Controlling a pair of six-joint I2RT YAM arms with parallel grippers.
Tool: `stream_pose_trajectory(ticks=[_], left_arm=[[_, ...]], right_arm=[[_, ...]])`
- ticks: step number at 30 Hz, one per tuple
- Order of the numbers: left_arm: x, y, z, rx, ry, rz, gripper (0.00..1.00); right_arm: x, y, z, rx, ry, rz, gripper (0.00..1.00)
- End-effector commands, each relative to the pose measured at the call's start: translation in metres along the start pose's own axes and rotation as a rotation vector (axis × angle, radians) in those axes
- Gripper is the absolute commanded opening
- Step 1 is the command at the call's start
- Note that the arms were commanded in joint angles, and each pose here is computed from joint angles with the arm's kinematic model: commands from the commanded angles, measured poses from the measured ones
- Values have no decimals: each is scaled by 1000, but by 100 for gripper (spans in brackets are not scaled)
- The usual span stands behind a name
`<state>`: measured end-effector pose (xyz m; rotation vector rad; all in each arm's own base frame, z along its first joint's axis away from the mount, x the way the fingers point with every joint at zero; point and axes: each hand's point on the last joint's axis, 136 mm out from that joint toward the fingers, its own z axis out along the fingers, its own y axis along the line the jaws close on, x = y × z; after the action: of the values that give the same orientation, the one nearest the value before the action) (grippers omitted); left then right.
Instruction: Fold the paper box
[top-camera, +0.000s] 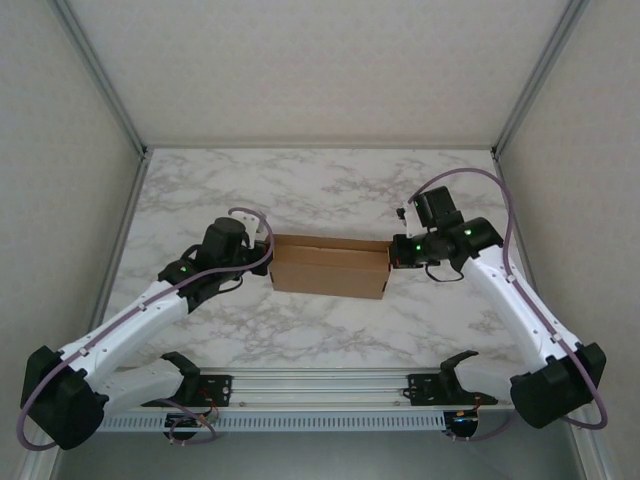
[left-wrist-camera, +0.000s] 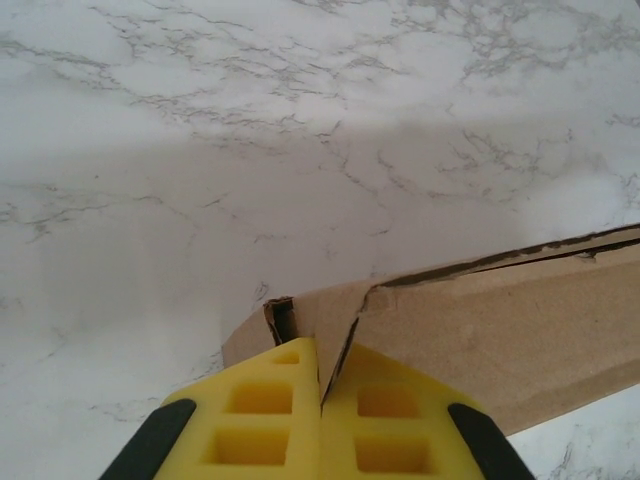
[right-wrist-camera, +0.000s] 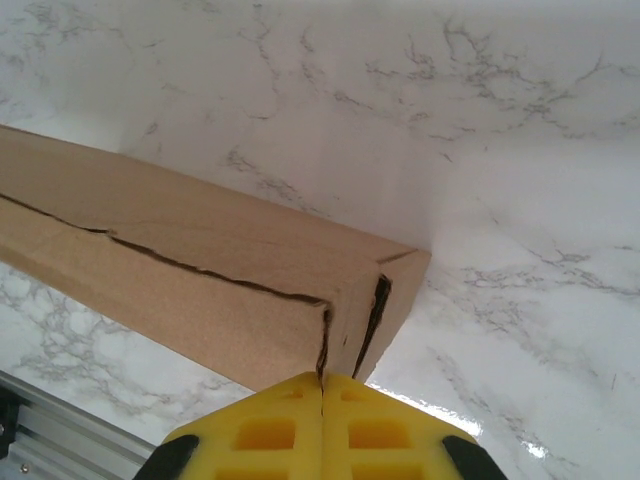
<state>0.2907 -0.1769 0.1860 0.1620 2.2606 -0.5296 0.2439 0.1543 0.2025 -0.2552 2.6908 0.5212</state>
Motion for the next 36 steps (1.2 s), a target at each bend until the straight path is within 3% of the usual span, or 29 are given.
stream_pose_trajectory(ticks=[1,14,36], left_arm=[[-18,-3,-6,-13,-41,-50,0],[-18,-3,-1,-29,5,-103,0],[4,16,6,-91,4,-91,0]], right_arm=[[-2,5,-7,1,6,35,0],[-13,13,3,-31,37,103,0],[-2,-3,19,-14,-74,6,0]])
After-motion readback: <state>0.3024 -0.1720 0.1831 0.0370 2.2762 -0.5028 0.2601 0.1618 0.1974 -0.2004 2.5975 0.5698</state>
